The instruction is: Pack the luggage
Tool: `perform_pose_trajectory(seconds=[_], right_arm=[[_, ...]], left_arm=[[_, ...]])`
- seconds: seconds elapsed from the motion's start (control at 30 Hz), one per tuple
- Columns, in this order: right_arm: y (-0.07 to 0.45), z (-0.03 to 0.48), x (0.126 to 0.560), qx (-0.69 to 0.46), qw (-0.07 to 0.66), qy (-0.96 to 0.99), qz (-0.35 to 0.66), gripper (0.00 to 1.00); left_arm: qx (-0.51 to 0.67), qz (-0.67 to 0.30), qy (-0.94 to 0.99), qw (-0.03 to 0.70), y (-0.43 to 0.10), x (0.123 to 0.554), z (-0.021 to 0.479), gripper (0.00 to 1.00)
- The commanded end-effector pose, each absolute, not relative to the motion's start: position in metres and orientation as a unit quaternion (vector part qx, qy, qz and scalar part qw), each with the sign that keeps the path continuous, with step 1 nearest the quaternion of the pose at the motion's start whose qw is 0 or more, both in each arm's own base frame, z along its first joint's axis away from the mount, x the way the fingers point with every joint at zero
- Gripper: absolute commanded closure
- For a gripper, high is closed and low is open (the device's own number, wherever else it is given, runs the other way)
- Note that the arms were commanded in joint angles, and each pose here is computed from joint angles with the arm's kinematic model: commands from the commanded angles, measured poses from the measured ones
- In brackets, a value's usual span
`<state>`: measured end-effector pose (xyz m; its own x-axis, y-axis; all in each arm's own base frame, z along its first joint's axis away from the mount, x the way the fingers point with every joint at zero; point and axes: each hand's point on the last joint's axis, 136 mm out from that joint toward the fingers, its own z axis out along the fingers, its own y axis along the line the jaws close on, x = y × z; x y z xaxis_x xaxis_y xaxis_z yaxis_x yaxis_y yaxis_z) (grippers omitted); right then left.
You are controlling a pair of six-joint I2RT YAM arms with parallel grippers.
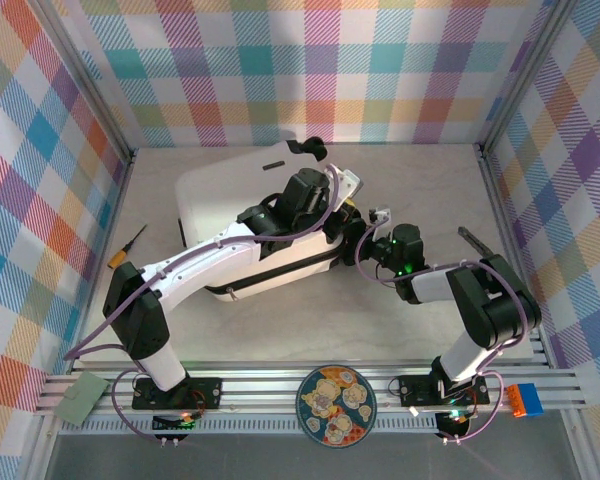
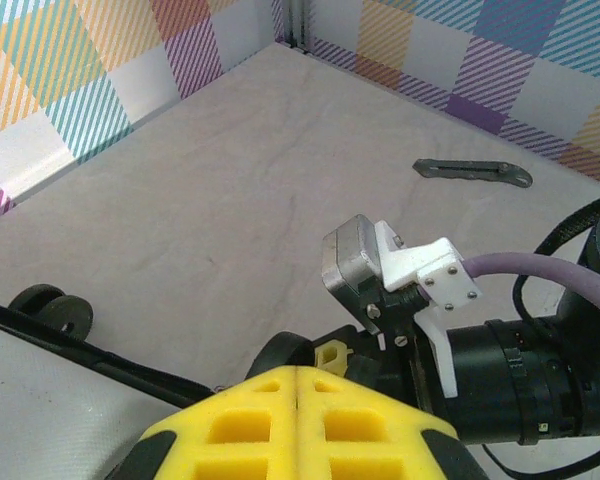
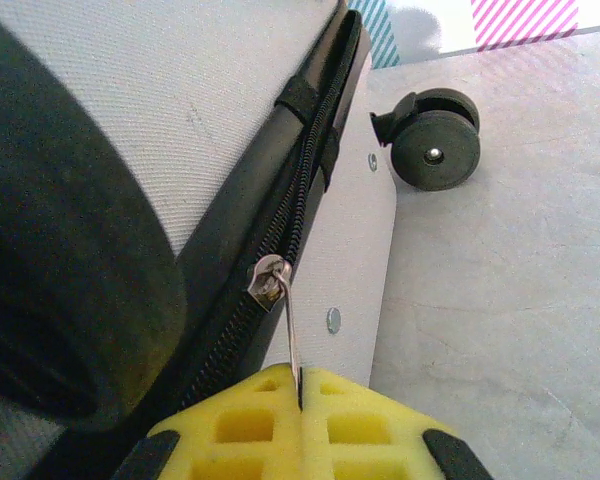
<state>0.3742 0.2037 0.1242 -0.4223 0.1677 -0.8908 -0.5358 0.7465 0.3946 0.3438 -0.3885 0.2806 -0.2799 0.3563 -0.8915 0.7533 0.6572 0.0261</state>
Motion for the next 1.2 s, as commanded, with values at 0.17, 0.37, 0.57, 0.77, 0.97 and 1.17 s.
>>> perform_pose_trajectory(seconds=[0.17,0.37,0.57,0.77,0.97,1.17], right_arm=[[0.182,0.126,0.414,-0.073,0.540,0.776,0.317,1.00],[0.180,0.131,0.432,-0.074,0.544,0.769,0.329,1.00],[0.183,0.131,0.428,-0.084,0.539,0.765,0.341,1.00],[0.165,0.137,0.427,-0.045,0.535,0.779,0.325,0.74],[0.131,0.155,0.428,0.004,0.528,0.799,0.288,0.58],[0.112,0.185,0.425,0.013,0.529,0.808,0.258,0.47]], left_arm=[[0.350,-0.226,0.755,0.507,-0.378,0.332,0.315,0.98],[0.343,-0.232,0.751,0.514,-0.367,0.319,0.325,0.98],[0.239,-0.122,0.796,0.543,-0.301,0.331,0.332,0.89],[0.113,-0.016,0.837,0.535,-0.199,0.322,0.319,0.52],[0.005,-0.003,0.847,0.531,-0.124,0.298,0.307,0.33],[-0.088,-0.018,0.862,0.499,-0.076,0.289,0.263,0.33]])
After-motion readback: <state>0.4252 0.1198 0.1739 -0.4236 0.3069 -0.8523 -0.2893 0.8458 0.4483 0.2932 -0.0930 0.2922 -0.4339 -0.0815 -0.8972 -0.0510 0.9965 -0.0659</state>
